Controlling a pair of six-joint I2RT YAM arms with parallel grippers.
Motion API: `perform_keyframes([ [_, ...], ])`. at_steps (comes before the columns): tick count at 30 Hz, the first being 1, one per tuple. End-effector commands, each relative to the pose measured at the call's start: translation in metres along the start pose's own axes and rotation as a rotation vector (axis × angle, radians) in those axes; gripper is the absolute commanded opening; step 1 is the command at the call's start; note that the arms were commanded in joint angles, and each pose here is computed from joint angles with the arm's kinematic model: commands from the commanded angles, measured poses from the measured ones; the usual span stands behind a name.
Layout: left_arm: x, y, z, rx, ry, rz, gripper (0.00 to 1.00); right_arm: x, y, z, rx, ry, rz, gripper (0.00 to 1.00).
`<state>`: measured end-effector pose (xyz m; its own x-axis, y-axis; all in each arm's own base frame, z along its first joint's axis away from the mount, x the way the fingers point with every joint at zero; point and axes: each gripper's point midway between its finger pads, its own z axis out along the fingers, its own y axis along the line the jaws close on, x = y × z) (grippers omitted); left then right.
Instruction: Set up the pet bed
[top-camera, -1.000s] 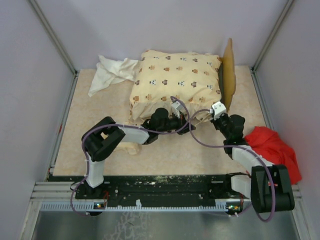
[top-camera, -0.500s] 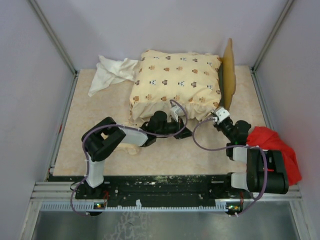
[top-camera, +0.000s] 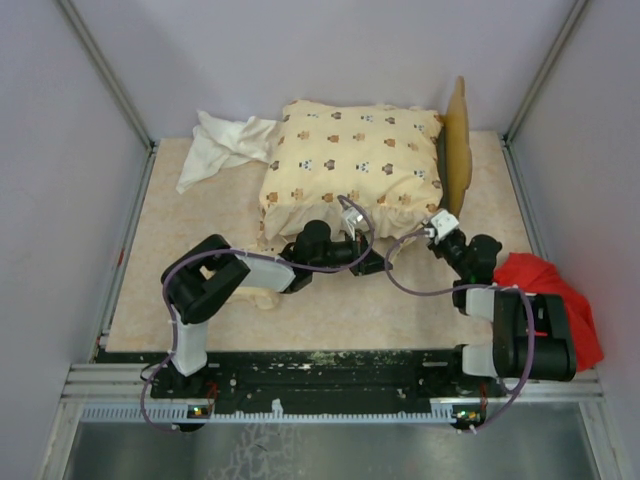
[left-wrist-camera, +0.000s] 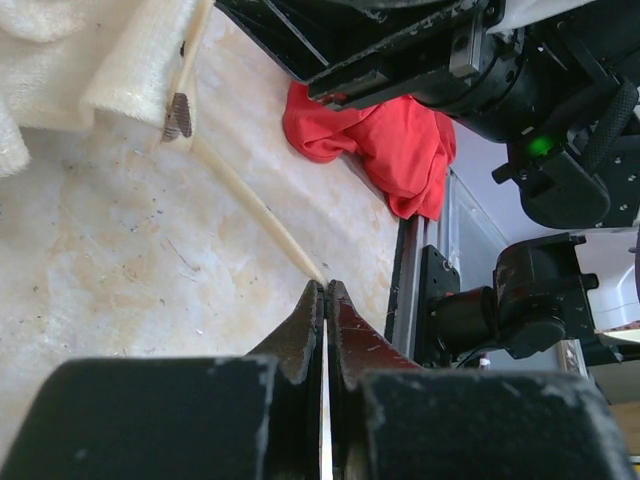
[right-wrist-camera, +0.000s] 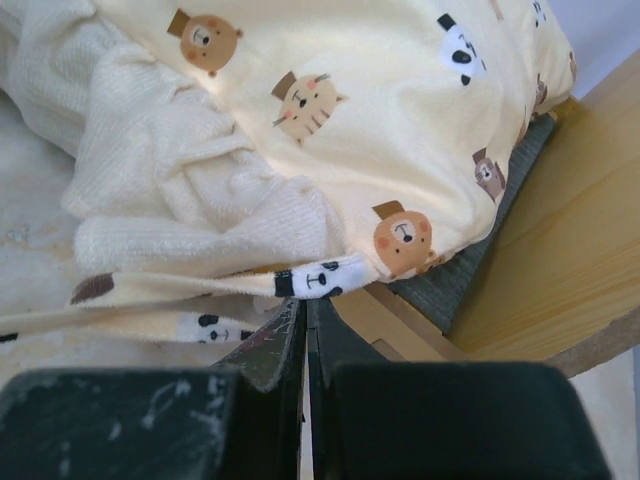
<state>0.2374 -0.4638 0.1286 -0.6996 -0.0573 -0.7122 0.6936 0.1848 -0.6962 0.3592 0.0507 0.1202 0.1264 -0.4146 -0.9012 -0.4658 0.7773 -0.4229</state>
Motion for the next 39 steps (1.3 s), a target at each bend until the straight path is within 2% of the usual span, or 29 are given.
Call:
perform_keyframes([
  [1, 0.011, -0.010, 0.000, 0.061, 0.026, -0.008, 0.00, -0.037, -0.028, 0.012, 0.070, -0.120, 0.075, 0.00],
  [5, 0.011, 0.004, 0.003, -0.008, 0.040, 0.031, 0.00, -0.037, -0.011, 0.011, 0.038, -0.162, 0.252, 0.00],
  [6, 0.009, 0.005, 0.004, -0.021, 0.044, 0.044, 0.00, -0.049, -0.015, 0.005, 0.082, -0.234, 0.245, 0.00],
  [8, 0.009, 0.012, 0.005, -0.064, 0.059, 0.059, 0.00, -0.057, -0.023, -0.010, 0.180, -0.316, 0.343, 0.00],
  [10, 0.009, 0.016, 0.004, -0.082, 0.063, 0.064, 0.00, -0.048, -0.025, -0.010, 0.214, -0.292, 0.489, 0.00],
  [13, 0.010, 0.011, 0.003, -0.062, 0.064, 0.055, 0.00, -0.056, -0.018, -0.014, 0.214, -0.297, 0.454, 0.00],
  [15, 0.008, 0.007, 0.002, -0.051, 0.063, 0.049, 0.00, -0.045, -0.033, -0.016, 0.308, -0.216, 0.568, 0.00],
  [16, 0.007, 0.005, 0.002, -0.046, 0.058, 0.049, 0.00, -0.034, -0.039, -0.015, 0.348, -0.130, 0.622, 0.00],
  [19, -0.003, -0.002, 0.005, -0.027, 0.038, 0.052, 0.00, -0.015, -0.046, -0.005, 0.374, 0.086, 0.741, 0.00],
  [21, -0.007, -0.004, 0.009, -0.022, 0.035, 0.059, 0.00, -0.015, -0.034, 0.001, 0.314, 0.145, 0.840, 0.00],
  [23, -0.012, -0.004, 0.011, -0.029, 0.030, 0.069, 0.00, -0.022, -0.017, -0.001, 0.265, 0.106, 0.968, 0.00],
  [26, -0.016, -0.005, 0.012, -0.032, 0.032, 0.079, 0.00, -0.014, -0.014, -0.020, 0.394, 0.124, 1.144, 0.00],
  [29, -0.018, -0.012, 0.010, -0.017, 0.031, 0.071, 0.00, -0.015, -0.007, -0.036, 0.442, 0.108, 1.223, 0.00],
  [34, -0.035, -0.032, 0.008, 0.041, -0.006, 0.054, 0.00, -0.005, 0.021, -0.038, 0.455, 0.134, 1.185, 0.00],
  [39, -0.065, -0.050, 0.012, 0.090, -0.049, 0.059, 0.00, 0.026, 0.025, -0.029, 0.520, 0.198, 1.212, 0.00],
])
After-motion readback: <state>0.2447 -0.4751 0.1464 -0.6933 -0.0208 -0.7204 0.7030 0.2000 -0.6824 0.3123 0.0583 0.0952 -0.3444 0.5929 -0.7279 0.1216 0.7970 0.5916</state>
